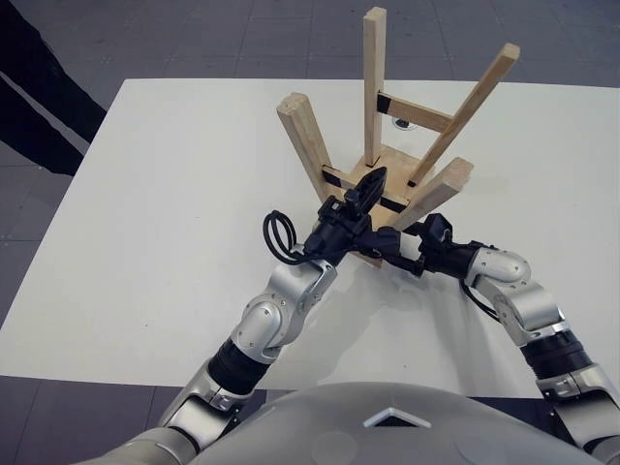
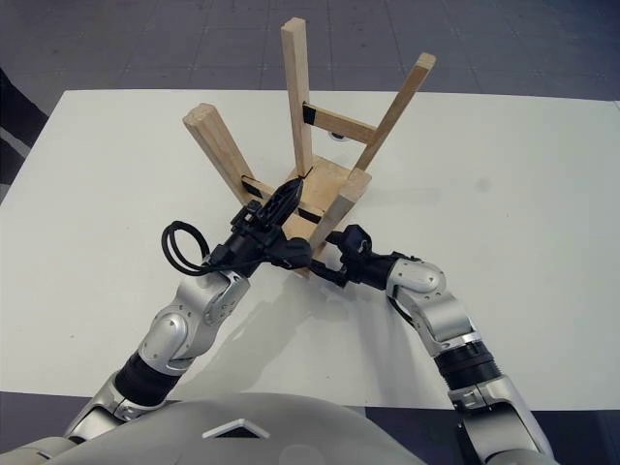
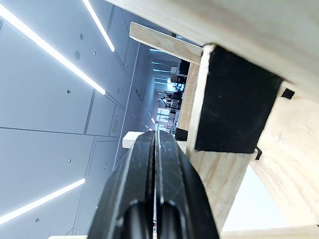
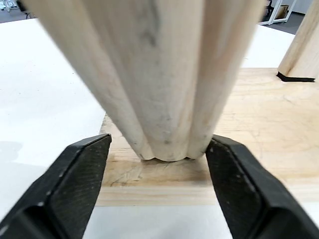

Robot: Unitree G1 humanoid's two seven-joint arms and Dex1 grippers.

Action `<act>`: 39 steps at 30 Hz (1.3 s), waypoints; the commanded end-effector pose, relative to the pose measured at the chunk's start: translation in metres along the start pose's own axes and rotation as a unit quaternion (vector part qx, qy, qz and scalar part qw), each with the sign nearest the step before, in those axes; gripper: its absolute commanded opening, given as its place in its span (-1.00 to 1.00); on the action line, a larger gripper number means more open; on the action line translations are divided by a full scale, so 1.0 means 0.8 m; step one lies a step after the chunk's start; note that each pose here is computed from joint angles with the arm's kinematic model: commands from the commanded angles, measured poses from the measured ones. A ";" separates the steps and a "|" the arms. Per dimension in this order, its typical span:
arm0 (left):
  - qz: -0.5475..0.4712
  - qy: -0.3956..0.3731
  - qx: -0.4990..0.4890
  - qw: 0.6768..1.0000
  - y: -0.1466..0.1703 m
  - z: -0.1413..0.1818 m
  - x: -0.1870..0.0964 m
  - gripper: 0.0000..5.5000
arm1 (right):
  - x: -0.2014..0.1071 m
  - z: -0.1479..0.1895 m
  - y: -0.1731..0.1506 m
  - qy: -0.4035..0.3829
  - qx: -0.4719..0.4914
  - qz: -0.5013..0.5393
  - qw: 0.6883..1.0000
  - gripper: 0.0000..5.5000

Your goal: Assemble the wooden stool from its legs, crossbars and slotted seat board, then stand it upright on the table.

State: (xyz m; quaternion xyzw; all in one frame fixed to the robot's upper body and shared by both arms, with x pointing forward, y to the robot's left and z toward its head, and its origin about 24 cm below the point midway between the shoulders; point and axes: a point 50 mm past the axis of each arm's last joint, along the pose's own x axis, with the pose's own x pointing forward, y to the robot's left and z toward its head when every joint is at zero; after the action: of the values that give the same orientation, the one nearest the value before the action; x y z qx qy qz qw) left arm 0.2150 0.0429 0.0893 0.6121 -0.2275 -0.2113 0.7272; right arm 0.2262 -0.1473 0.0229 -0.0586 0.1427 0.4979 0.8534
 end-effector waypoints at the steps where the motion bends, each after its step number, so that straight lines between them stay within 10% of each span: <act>1: -0.144 0.000 -0.022 0.989 -0.067 0.004 -0.026 -0.96 | 0.002 -0.047 0.035 0.095 0.058 0.063 0.992 0.34; 21: 0.254 -0.072 -0.020 0.964 0.092 0.011 -0.029 -0.96 | -0.010 -0.042 0.032 0.079 0.082 0.039 0.993 0.34; 39: 0.405 0.072 -0.010 0.911 0.197 -0.105 -0.091 -0.96 | -0.069 -0.079 -0.054 0.247 -0.030 -0.058 0.967 0.34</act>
State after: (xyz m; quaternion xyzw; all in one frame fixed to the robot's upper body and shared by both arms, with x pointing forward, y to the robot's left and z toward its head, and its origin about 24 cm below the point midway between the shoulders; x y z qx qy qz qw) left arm 0.2084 0.1731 0.2234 0.4702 -0.3953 0.1419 0.7762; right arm 0.2441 -0.1950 0.0166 -0.1668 0.1975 0.4714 0.8432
